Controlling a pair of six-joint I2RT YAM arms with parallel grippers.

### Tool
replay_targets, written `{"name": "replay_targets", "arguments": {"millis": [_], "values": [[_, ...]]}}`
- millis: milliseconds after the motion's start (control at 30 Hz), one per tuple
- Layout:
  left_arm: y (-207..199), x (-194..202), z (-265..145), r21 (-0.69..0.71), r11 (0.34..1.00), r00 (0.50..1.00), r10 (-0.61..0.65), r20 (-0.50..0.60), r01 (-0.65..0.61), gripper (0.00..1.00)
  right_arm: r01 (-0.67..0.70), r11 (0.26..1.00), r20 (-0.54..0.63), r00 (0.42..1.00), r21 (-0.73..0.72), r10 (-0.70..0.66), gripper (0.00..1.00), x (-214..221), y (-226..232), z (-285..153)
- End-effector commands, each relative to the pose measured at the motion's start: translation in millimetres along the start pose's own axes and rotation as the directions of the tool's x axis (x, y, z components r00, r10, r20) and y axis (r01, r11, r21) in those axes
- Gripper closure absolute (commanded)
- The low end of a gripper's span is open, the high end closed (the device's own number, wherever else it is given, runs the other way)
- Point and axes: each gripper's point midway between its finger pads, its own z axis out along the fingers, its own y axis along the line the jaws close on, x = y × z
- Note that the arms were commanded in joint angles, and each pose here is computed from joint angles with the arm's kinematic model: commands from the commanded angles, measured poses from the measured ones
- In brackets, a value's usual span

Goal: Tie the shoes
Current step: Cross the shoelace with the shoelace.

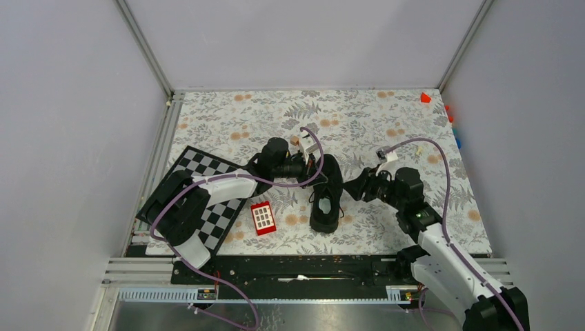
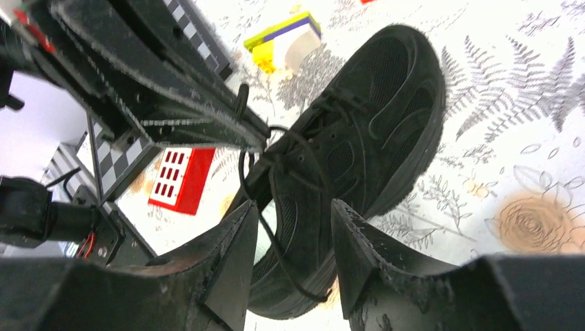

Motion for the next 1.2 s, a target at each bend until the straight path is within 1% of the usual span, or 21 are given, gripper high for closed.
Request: {"name": "replay_targets", "arguments": {"millis": [0,133,267,567,667,833,967,1033,1167], "values": [[-11,-37,-2,0.030,0.996,0.993,0.081,0.084,-0.083,1.00,-0.043,0.998,-0.070,0.997,-0.050,0.040,0.50,30,4,-7],[-11,-36,-2,0.033,0.996,0.993,0.079,0.082,-0.082,1.00,-0.083,0.989,-0.129,0.989,-0.119,0.067,0.49,46,13,-8],[-10,-34,-1,0.031,0.996,0.994,0.078,0.079,-0.081,1.00,-0.102,0.984,-0.198,0.978,-0.149,0.071,0.49,54,17,-4],[-9,-30,1,0.036,0.997,0.995,0.071,0.070,-0.073,1.00,-0.074,0.982,-0.216,0.976,-0.174,0.035,0.51,49,20,4],[-8,-28,1,0.036,0.997,0.996,0.066,0.066,-0.069,1.00,-0.070,0.982,-0.219,0.975,-0.176,0.031,0.55,49,20,6],[-8,-28,2,0.038,0.997,0.996,0.067,0.066,-0.070,1.00,-0.077,0.981,-0.243,0.970,-0.176,0.032,0.64,53,17,11],[-10,-30,2,0.040,0.997,0.995,0.070,0.066,-0.072,1.00,-0.080,0.980,-0.254,0.967,-0.181,0.032,0.66,55,18,12],[-10,-30,1,0.038,0.997,0.995,0.071,0.065,-0.073,1.00,-0.074,0.980,-0.251,0.968,-0.183,0.026,0.72,53,19,11],[-10,-29,0,0.036,0.997,0.995,0.072,0.064,-0.074,1.00,-0.062,0.981,-0.232,0.973,-0.185,0.018,0.89,47,22,9]]}}
